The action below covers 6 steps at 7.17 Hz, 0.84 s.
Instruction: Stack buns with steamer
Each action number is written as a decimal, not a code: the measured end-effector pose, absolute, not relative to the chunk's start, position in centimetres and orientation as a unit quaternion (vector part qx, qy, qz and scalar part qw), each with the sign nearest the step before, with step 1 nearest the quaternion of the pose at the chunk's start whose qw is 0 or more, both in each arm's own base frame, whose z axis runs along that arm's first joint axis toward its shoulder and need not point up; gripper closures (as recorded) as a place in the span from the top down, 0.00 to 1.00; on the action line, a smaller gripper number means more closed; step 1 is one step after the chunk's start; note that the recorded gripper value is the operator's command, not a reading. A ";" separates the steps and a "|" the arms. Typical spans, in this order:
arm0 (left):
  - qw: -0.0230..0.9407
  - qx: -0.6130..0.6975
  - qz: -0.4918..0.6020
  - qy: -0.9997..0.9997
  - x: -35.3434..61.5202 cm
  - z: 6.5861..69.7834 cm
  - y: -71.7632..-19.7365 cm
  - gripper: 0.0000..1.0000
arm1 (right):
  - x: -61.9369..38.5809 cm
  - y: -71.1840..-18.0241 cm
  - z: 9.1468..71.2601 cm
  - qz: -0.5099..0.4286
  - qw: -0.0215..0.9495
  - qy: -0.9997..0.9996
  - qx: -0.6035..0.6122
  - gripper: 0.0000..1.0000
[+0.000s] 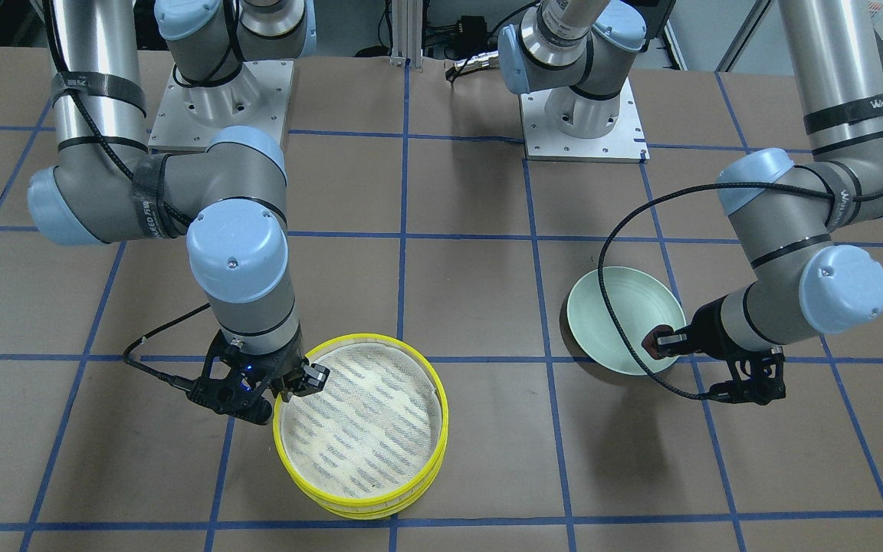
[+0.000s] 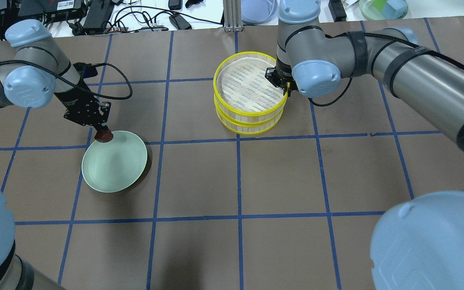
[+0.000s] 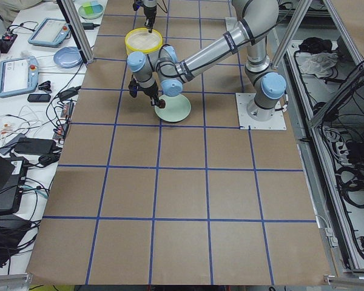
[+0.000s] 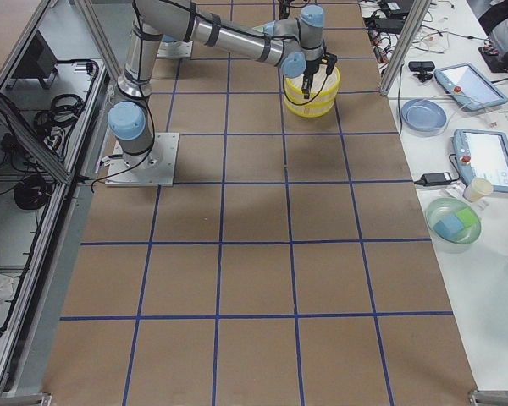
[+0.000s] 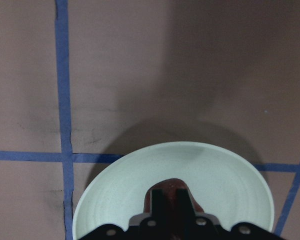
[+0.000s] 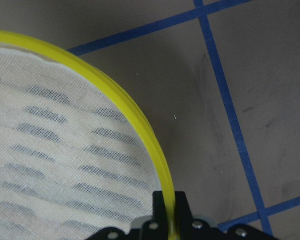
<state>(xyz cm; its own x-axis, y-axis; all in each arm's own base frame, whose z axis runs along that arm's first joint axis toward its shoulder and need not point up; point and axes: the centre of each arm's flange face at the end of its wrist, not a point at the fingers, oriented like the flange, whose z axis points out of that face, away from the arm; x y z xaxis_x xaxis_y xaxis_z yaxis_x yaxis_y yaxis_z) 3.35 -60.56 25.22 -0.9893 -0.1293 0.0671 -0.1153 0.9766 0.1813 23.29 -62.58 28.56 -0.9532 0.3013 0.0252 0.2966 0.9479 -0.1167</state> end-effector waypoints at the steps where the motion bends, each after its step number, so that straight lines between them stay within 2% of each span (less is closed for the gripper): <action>1: 0.044 0.073 -0.078 -0.993 3.3 26.0 -61.1 0.00 | 23.4 -62.6 28.6 0.055 0.017 -0.986 -0.156 0.00; 3: 0.045 0.092 -0.064 -0.993 3.4 26.9 -61.8 0.00 | 23.4 -62.5 28.6 0.054 0.014 -0.985 -0.164 0.00; 4: 0.043 0.097 -0.056 -0.993 3.5 27.1 -62.0 0.00 | 23.4 -62.5 28.5 0.053 0.014 -0.985 -0.164 0.09; 5: 0.042 0.099 -0.052 -0.993 3.5 27.1 -62.1 0.00 | 23.4 -62.5 28.4 0.052 0.015 -0.985 -0.164 0.37; 6: 0.042 0.100 -0.050 -0.993 3.5 27.1 -62.2 0.00 | 23.4 -62.5 28.3 0.052 0.015 -0.985 -0.162 0.43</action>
